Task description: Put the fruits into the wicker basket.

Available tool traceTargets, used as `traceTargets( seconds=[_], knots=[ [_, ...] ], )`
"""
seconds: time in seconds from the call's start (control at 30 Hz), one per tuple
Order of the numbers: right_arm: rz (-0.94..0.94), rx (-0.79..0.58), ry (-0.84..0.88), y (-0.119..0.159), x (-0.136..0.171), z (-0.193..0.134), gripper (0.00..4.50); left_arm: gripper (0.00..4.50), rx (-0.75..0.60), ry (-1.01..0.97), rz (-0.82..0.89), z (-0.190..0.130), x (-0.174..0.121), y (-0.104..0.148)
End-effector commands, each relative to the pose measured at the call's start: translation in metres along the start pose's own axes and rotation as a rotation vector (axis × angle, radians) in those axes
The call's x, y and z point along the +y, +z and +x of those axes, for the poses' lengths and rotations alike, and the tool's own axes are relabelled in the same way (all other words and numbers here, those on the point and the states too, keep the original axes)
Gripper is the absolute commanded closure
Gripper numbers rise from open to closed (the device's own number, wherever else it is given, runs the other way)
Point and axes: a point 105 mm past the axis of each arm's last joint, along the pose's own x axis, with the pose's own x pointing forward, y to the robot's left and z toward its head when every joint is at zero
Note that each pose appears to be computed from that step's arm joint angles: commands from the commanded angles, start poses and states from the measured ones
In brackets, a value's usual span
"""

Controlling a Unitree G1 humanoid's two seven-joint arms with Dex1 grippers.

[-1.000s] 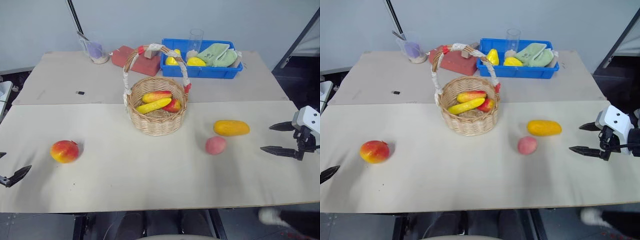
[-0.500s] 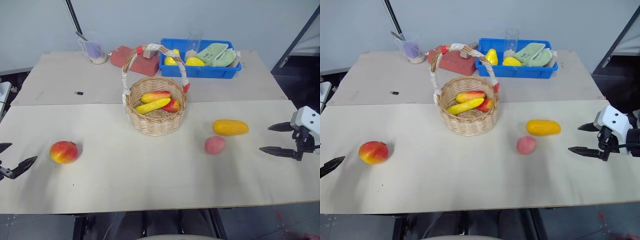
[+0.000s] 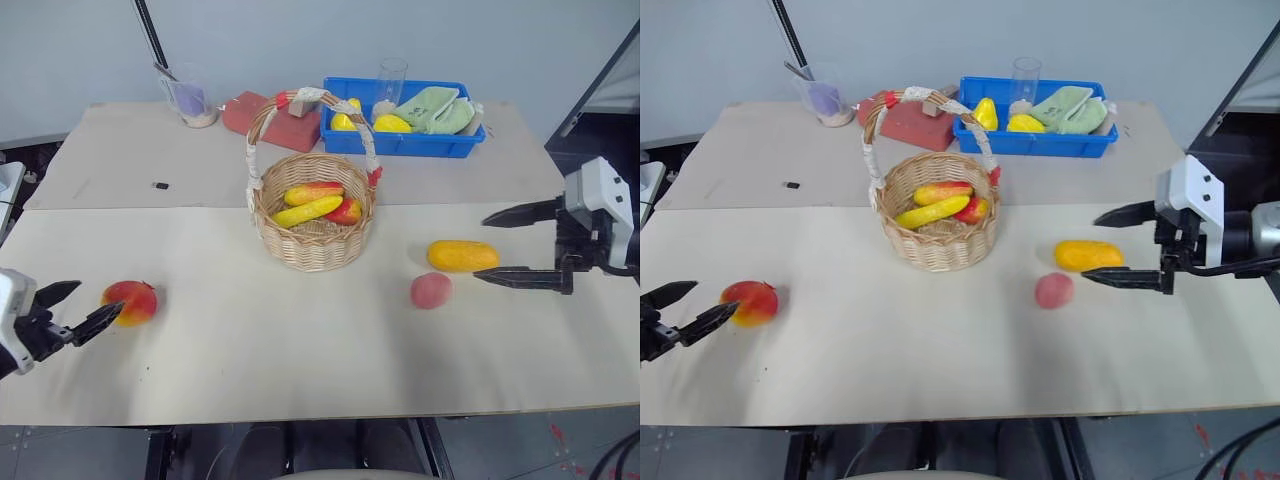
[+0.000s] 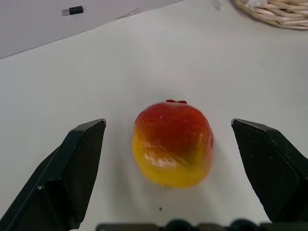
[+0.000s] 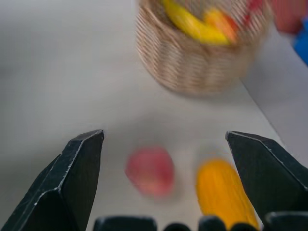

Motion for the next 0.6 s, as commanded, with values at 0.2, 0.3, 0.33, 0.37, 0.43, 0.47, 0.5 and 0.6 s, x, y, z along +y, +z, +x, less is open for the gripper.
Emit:
traceTargets(
  seconds=[0.2, 0.3, 0.33, 0.37, 0.43, 0.47, 0.5, 0.6],
  knots=[
    [-0.123, -0.147, 0.135, 0.056, 0.015, 0.02, 0.03, 0.0, 0.016, 0.021, -0.093, 0.017, 0.005, -0.013],
    [-0.142, -0.177, 0.135, 0.065, 0.013, 0.024, 0.03, 0.0, 0.031, 0.005, -0.105, 0.022, 0.003, -0.016],
    [-0.146, -0.182, 0.131, 0.066, 0.012, 0.026, 0.03, 0.0, 0.04, 0.0, -0.101, 0.024, 0.002, -0.018],
    [-0.154, -0.185, 0.13, 0.066, 0.011, 0.027, 0.03, 0.0, 0.049, -0.003, -0.095, 0.027, 0.002, -0.019],
    [-0.159, -0.186, 0.129, 0.067, 0.01, 0.029, 0.03, 0.0, 0.061, -0.002, -0.087, 0.03, 0.002, -0.022],
    [-0.161, -0.194, 0.128, 0.068, 0.01, 0.03, 0.03, 0.0, 0.07, 0.004, -0.087, 0.032, 0.003, -0.025],
    [-0.162, -0.2, 0.127, 0.068, 0.01, 0.03, 0.03, 0.0, 0.077, 0.006, -0.086, 0.034, 0.003, -0.027],
    [-0.164, -0.21, 0.123, 0.07, 0.01, 0.031, 0.03, 0.0, 0.081, 0.01, -0.083, 0.037, 0.003, -0.03]
  ],
)
